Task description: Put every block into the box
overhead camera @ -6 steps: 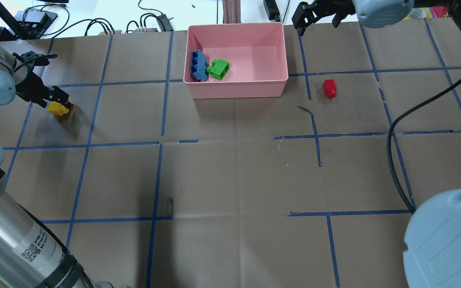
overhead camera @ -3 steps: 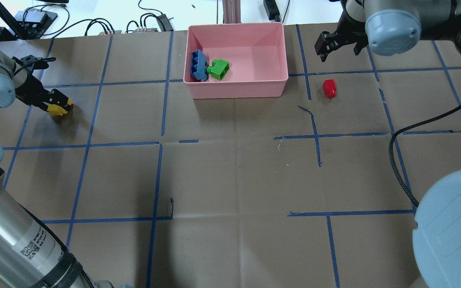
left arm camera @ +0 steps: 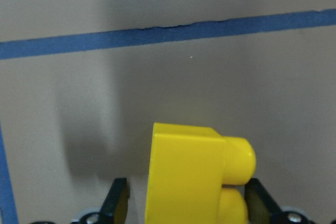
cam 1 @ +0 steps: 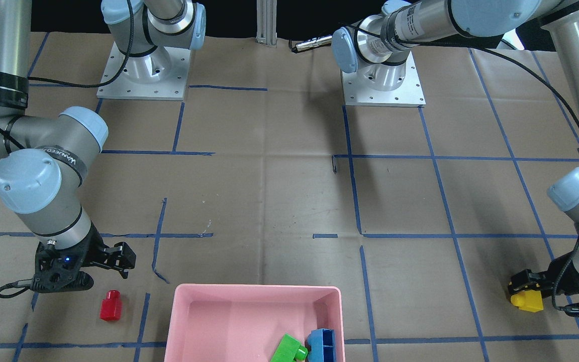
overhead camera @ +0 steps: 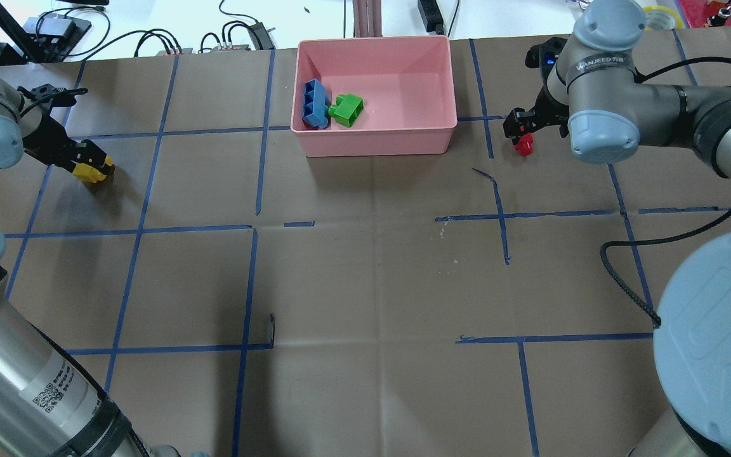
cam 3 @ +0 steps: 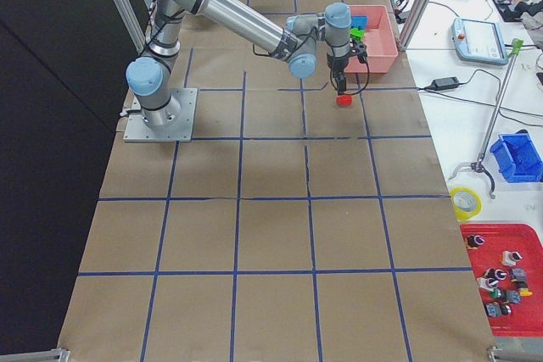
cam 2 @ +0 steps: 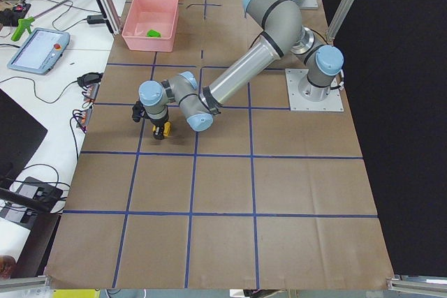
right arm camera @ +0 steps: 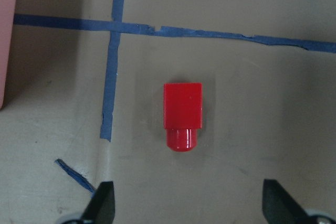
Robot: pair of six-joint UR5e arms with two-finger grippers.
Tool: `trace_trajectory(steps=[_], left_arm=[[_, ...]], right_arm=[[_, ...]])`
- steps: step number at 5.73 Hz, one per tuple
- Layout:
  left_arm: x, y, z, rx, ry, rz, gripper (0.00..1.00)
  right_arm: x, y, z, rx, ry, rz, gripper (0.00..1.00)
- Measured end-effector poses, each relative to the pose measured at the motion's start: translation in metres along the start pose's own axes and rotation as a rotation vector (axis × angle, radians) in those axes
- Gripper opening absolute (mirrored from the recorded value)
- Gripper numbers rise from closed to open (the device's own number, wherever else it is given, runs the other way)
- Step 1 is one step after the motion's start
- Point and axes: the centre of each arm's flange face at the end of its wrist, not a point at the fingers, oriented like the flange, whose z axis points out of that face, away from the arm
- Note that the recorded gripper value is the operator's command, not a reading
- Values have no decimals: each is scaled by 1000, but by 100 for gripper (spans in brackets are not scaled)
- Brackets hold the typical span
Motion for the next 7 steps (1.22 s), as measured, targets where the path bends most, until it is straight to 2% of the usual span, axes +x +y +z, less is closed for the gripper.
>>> trace_trajectory(steps=[1,3,4,5,6,7], left_arm=[[1,0,0,-2,-1,3,44],[1,-1,0,-5,-4,10,25],[1,-1,-1,-4,-6,12,20],[1,-2,-7,2,-11,17,20],[4,-8,-27,22,-28,26,20],[21,-18,-63,45,-52,48,20]], right_arm=[[2,1,13,-6,-3,13,99],[5,-14,33,19,-2,15,100],[6,-25,41,28,-4,16,100],[7,-33,49,29,-6,17,99],[7,-34,58,20,-9,17,99],[6,-33,64,12,-12,15,90]])
